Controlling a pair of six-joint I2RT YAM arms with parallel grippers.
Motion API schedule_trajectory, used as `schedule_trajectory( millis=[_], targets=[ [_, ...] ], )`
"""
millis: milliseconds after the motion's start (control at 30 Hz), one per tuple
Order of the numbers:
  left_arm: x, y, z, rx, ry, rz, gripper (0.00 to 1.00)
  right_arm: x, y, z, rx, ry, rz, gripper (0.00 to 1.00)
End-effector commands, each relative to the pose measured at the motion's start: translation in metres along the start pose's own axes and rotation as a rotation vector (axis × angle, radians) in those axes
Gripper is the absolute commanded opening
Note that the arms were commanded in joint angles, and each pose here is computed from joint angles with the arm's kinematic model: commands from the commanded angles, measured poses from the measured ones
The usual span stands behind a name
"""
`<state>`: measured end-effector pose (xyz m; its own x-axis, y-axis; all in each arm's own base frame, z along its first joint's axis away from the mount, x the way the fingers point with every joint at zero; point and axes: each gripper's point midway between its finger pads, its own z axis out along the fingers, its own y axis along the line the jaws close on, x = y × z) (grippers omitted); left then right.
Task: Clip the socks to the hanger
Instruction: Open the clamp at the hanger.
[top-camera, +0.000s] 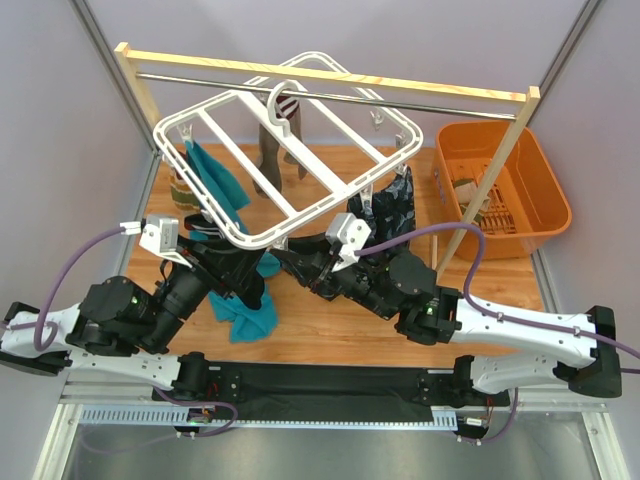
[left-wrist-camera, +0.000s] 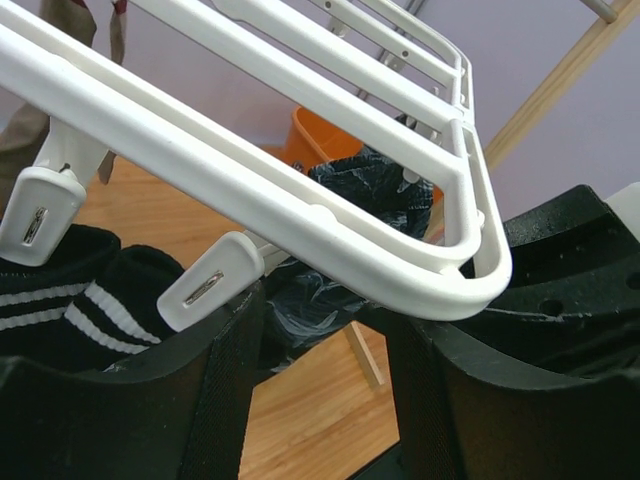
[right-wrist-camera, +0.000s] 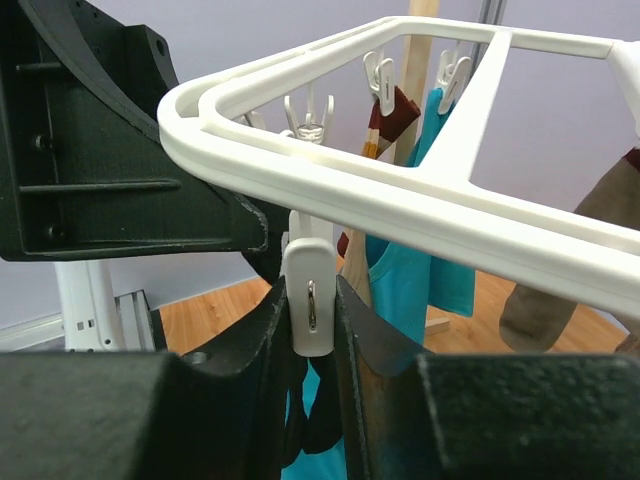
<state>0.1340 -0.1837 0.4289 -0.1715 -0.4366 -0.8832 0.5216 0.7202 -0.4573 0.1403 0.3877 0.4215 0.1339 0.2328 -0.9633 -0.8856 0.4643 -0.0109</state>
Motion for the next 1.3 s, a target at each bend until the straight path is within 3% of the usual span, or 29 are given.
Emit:
schedule_trajectory(
  millis=[0, 67, 133, 233, 567, 800, 1267],
  targets=[
    [-0.022, -0.005, -0.004, 0.038, -0.024, -0.091, 0.58, -0.038, -0.002, -0.004, 0.01, -0.096, 0.06, 0.21],
    [-0.022, -0.008, -0.006, 0.058, -0.019, -0.129, 0.57, -0.042, -0.002, -0.007, 0.006, -0.093, 0.086, 0.08],
    [-0.023, -0.014, -0.01, 0.104, -0.008, -0.174, 0.53, -0.039, -0.002, -0.01, 0.005, -0.059, 0.098, 0.0],
    [-0.023, -0.023, -0.015, 0.165, 0.019, -0.222, 0.48, -0.041, 0.001, -0.013, -0.012, -0.007, 0.107, 0.0],
    [-0.031, -0.06, -0.022, 0.312, 0.057, -0.348, 0.5, -0.024, 0.029, -0.01, -0.092, 0.301, 0.228, 0.0],
    [-0.033, -0.077, -0.031, 0.406, 0.08, -0.45, 0.35, -0.006, 0.038, -0.015, -0.102, 0.444, 0.245, 0.0],
    [-0.006, -0.057, -0.01, 0.128, 0.218, -0.268, 0.38, 0.0, 0.029, -0.031, -0.044, 0.522, 0.237, 0.0]
  ],
)
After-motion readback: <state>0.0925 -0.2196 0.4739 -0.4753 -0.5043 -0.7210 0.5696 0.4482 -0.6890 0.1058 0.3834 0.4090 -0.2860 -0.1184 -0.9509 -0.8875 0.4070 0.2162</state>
